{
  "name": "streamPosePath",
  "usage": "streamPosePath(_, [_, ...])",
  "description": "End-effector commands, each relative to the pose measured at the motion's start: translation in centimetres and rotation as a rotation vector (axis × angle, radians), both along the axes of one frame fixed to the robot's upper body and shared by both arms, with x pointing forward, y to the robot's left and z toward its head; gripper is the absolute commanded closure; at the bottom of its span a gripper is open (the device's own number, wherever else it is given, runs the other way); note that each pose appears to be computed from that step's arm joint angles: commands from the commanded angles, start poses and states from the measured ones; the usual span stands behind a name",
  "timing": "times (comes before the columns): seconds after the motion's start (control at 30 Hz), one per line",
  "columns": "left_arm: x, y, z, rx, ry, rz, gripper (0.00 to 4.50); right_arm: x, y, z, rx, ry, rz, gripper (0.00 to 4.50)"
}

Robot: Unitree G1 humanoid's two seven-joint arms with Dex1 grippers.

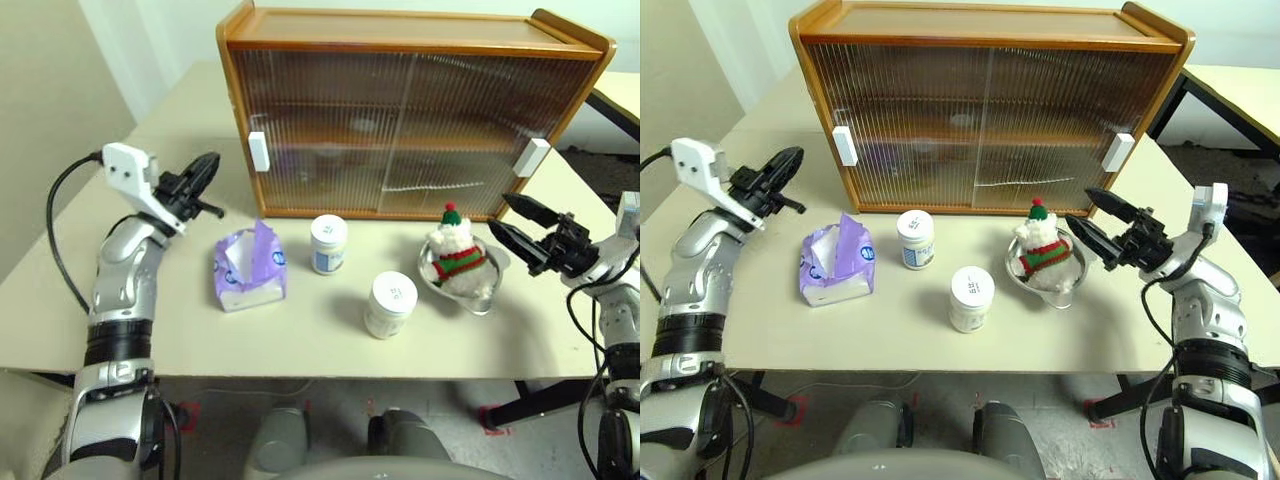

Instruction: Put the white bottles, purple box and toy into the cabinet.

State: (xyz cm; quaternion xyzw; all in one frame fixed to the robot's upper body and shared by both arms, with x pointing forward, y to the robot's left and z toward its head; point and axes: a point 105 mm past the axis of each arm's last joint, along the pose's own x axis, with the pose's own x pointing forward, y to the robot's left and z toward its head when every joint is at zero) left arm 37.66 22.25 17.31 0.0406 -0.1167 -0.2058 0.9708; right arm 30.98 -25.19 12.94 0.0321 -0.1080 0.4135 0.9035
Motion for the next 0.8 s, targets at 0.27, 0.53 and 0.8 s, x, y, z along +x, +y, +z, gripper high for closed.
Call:
streamPosePath(0.27, [1.6,-3.1,-0.5,0.046,0.027,-0.059,4.49,0.2,0.6,0.2,-0.007,0.003,0.008,0.0])
streamPosePath(0.53, [2.3,-4.5,-0.6,0.055,0.03,-0.102,4.49,0.3,0.4,0.6,-0.002,-0.006,-0.005,0.0])
streamPosePath(0.8, [3.0,-6.3,-0.2,0.052,0.024,-0.157,4.49,0.6,0.3,1.1,0.009,-0.019,-0.009,0.0])
